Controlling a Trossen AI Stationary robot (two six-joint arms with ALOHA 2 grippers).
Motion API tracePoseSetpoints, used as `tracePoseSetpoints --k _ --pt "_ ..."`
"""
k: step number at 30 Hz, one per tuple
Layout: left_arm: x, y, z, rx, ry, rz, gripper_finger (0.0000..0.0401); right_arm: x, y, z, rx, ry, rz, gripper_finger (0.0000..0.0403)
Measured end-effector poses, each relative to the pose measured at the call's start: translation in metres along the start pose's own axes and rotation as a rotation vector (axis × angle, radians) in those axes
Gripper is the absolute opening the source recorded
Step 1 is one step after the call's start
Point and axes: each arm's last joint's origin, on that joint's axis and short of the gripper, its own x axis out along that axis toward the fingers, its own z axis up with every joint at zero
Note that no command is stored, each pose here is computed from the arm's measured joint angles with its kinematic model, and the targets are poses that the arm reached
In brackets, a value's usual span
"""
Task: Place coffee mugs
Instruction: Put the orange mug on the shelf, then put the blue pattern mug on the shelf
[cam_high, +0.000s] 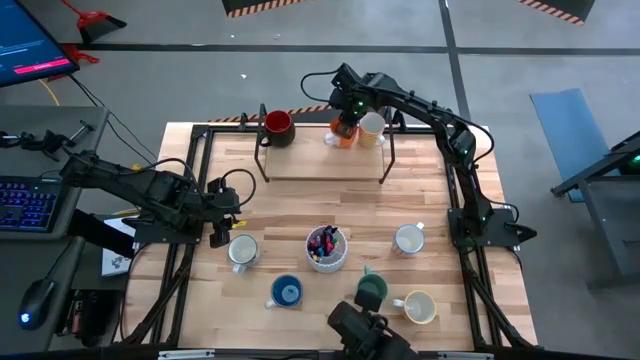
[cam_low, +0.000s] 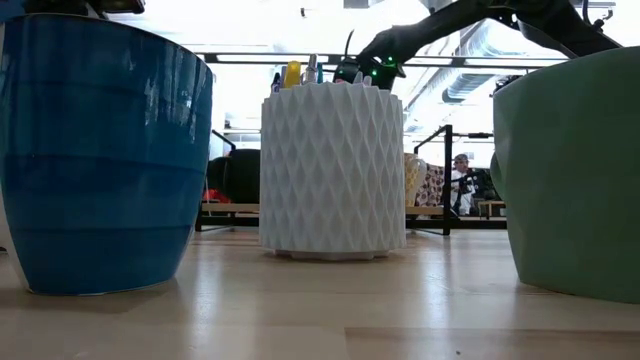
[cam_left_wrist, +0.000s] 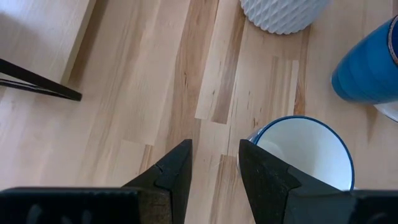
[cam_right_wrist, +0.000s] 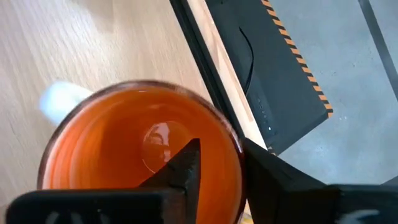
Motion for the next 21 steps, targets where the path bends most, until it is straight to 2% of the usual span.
tracePoseSetpoints --k 6,12,14,16,19,21 --pt "0.000 0.000 0.000 0.000 0.000 0.000 0.0120 -0.016 -0.002 0.008 0.001 -0.038 0.001 0.0099" --pt "0.000 0.000 0.000 0.000 0.000 0.000 0.0120 -0.059 -0.002 0.015 0.066 -0.050 0.023 0.0099" --pt "0.000 0.000 0.000 0.000 0.000 0.000 0.0120 -0.074 0.004 0.013 0.112 -0.019 0.090 0.0099" --pt "0.000 0.000 0.000 0.000 0.000 0.000 0.0120 -0.087 0.017 0.006 0.143 0.008 0.202 0.0099" --pt "0.000 0.000 0.000 0.001 0.000 0.000 0.0120 -0.101 0.041 -0.006 0.124 0.099 0.361 0.0099" --pt "0.000 0.000 0.000 0.001 0.000 0.000 0.0120 -0.106 0.060 -0.010 0.090 0.165 0.396 0.0099"
